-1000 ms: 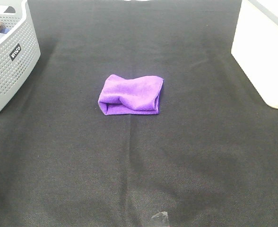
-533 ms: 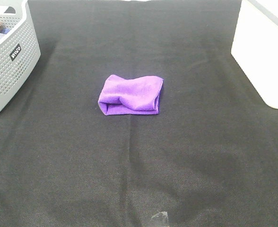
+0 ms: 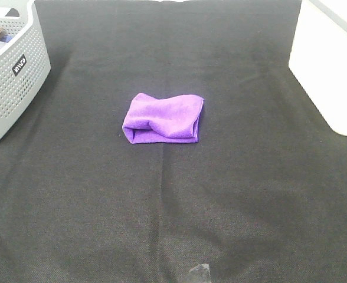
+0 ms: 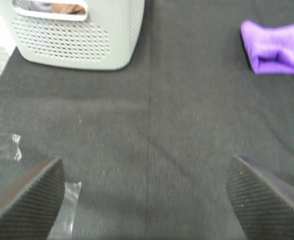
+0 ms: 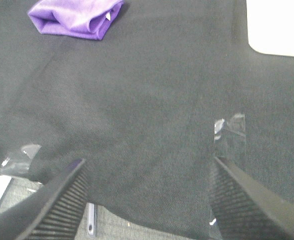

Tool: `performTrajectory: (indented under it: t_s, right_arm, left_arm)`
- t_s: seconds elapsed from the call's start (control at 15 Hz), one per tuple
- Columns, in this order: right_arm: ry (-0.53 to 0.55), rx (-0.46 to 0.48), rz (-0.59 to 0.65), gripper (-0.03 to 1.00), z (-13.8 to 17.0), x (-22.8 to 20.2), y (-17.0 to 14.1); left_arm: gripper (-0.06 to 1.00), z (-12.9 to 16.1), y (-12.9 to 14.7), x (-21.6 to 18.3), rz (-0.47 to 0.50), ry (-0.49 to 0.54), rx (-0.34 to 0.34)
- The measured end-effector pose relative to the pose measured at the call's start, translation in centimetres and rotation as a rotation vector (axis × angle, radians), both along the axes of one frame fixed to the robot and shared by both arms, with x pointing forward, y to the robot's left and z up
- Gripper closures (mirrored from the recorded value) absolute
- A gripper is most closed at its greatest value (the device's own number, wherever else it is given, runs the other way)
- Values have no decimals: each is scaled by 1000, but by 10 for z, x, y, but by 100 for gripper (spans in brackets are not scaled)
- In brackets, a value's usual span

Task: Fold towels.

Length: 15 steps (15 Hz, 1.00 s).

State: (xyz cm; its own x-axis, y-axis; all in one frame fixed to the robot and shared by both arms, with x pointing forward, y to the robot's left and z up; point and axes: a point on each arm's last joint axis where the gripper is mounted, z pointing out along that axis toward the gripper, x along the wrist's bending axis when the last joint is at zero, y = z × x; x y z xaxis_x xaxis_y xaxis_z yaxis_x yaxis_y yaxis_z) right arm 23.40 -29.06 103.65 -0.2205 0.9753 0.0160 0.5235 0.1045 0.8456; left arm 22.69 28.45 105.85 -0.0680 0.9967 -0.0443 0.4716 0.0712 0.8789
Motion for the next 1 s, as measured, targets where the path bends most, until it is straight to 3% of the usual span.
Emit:
performTrajectory:
  t_s: [1.0]
  right_arm:
    - [0, -2, -2, 31, 0, 0, 0]
  left_arm:
    - [13, -2, 2, 5, -50, -34, 6]
